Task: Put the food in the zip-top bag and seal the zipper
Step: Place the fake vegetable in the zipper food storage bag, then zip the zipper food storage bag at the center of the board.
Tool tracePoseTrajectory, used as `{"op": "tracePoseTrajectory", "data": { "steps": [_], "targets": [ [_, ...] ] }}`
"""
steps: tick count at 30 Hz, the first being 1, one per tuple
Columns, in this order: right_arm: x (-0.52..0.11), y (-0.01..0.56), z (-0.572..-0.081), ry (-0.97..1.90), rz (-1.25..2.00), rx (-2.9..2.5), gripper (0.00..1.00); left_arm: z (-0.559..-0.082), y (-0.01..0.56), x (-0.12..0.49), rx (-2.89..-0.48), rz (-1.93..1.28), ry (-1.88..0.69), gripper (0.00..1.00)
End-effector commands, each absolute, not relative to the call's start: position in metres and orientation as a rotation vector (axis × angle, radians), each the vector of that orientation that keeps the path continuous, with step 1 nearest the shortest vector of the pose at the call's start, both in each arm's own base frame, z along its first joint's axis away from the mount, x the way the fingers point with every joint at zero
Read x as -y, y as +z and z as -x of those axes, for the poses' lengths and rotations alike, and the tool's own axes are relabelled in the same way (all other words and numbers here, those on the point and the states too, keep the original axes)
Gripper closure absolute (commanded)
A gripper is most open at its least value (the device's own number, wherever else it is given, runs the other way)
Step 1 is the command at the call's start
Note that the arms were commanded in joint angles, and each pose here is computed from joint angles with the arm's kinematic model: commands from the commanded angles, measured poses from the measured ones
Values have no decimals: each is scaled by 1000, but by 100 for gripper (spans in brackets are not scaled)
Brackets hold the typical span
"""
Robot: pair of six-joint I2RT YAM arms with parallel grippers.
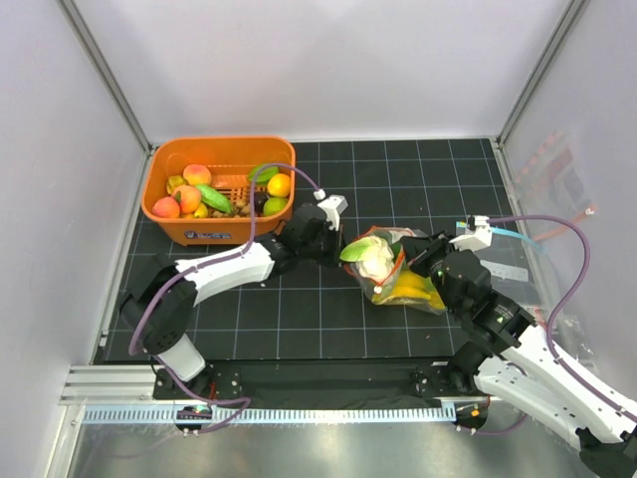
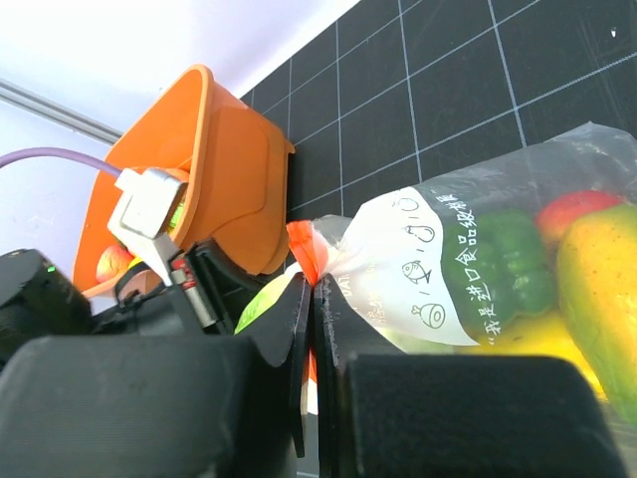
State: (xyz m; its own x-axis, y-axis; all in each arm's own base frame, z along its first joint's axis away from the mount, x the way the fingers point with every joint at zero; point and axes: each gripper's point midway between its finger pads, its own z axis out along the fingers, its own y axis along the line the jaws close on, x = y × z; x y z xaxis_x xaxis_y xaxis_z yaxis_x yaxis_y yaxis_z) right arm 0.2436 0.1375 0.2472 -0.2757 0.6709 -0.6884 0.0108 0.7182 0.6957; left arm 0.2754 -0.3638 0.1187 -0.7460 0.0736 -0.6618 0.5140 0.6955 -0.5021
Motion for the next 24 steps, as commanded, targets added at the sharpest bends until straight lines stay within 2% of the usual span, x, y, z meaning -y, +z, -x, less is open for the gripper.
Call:
{"op": "tracePoseTrajectory", "data": {
  "steps": [1,7,11,20,24],
  "targets": [
    [-141,276,-253,743,-560,-1661,99,-273,182,366,-2120,-478,-1010,100],
    [-164,260,-264,670,-460,-1809,99,-235,255,353,-1989,-522,-1181,100],
    [-185,239,-274,606,-372,-1946,99,-226,274,346,-1925,-522,-1218,100],
    [-157,287,-281,432,-298,-1857,99,-241,270,324,-1939,-453,-1096,100],
    [-165,298,-285,394,-216,-1896,99,-251,267,309,-1936,-390,-1014,100]
  ]
}}
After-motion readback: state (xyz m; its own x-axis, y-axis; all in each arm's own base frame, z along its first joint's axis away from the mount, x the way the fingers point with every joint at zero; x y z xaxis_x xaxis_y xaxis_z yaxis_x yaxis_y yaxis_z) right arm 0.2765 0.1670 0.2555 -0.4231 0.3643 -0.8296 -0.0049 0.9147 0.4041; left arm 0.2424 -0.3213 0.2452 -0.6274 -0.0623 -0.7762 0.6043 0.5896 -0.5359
